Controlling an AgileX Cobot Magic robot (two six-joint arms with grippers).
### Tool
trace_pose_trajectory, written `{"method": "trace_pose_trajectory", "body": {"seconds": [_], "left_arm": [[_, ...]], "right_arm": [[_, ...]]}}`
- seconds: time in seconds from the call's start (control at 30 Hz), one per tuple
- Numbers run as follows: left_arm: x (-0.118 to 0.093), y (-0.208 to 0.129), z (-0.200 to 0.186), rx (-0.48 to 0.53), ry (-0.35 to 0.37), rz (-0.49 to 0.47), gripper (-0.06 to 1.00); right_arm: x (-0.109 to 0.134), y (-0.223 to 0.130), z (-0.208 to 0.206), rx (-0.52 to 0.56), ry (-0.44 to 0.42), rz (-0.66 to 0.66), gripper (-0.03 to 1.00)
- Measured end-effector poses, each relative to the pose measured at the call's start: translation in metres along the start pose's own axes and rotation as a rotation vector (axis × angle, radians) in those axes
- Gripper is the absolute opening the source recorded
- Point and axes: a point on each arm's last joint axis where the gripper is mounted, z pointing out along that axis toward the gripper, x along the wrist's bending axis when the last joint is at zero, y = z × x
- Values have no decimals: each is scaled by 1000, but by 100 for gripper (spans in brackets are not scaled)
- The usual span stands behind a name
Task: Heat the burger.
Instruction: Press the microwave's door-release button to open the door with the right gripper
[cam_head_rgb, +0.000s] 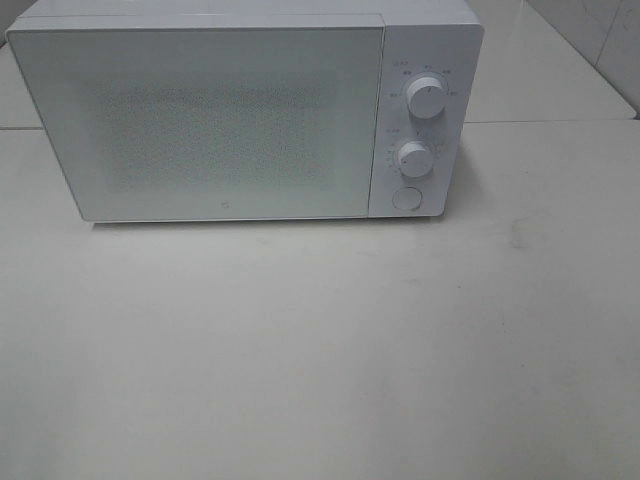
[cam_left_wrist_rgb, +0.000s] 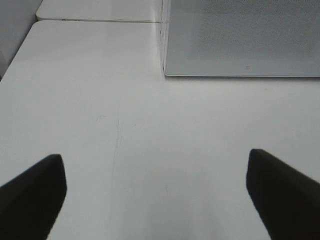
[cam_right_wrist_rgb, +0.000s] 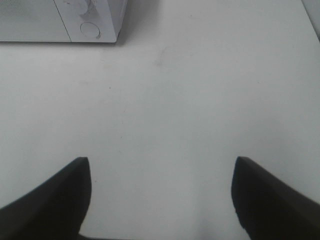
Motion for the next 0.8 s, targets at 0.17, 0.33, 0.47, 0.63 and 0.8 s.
{"method": "trace_pose_trajectory", "body": {"seconds": [0.17,0.33,0.47,0.63,0.8], "left_arm": [[0,0,0,0,0,0,89],[0,0,0,0,0,0,89],[0,0,0,0,0,0,89],[0,0,0,0,0,0,89],[0,0,0,0,0,0,89]], "right_arm": [[-2,-8,-9,-76,7,8,75],[-2,-9,-10,-84,9,5,75],[-2,-9,-10,-84,8,1,75],[-2,-9,-10,-84,7,-32,75],[-1,-5,-8,-72,5,-67,75]]}}
